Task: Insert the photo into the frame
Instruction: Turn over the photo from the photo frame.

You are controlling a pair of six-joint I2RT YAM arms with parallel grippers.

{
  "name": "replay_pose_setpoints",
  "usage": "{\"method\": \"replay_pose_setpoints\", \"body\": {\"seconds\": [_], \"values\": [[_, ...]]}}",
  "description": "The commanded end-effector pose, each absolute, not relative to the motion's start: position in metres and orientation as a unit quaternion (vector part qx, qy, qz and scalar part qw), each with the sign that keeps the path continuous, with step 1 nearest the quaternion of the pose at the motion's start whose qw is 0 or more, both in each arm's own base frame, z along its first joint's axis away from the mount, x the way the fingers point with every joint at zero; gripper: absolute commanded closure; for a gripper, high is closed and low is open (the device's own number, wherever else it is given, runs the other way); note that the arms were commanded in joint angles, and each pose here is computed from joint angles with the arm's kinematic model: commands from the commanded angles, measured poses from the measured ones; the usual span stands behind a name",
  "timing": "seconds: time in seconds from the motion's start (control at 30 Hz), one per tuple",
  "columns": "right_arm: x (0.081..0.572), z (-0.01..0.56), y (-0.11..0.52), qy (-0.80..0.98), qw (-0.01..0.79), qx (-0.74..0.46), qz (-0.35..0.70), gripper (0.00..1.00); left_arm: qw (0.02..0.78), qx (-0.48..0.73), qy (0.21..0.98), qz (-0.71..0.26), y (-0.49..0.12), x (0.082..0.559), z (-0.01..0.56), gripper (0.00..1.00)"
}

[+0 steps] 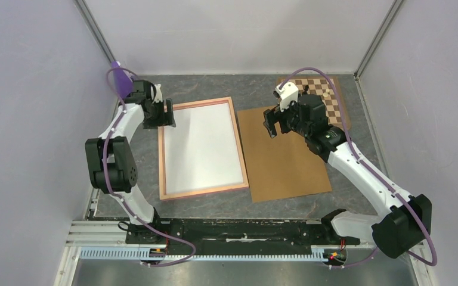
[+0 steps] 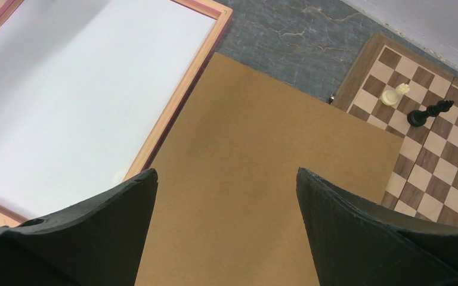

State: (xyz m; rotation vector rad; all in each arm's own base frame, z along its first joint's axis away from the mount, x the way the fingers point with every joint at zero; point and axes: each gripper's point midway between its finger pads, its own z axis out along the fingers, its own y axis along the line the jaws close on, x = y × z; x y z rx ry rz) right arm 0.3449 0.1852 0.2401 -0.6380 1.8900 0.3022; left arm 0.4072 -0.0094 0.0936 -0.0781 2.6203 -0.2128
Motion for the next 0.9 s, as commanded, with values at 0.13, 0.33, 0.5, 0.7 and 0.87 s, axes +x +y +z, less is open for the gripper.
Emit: {"method": "replay_pose_setpoints", "body": {"seconds": [0.13,0.33,0.5,0.7,0.87], "values": [[0.352,0.246,0.191,0.777,0.551,-0.283,0.115,0.11,0.287,0.076,0.952,-0.068,-0.048,0.396,0.099,0.16],[0.353,0.216,0.178,0.789,0.537,-0.289,0.077,0.11,0.290,0.136,0.944,-0.073,-0.084,0.384,0.094,0.16],[0.351,0.201,0.163,0.792,0.534,-0.294,0.043,0.10,0.285,0.183,0.939,-0.054,-0.108,0.375,0.079,0.16],[0.348,0.190,0.151,0.796,0.527,-0.295,0.037,0.09,0.262,0.197,0.943,-0.062,-0.118,0.368,0.062,0.16],[0.345,0.185,0.145,0.798,0.527,-0.291,0.037,0.09,0.254,0.199,0.945,-0.055,-0.115,0.366,0.055,0.17]]}}
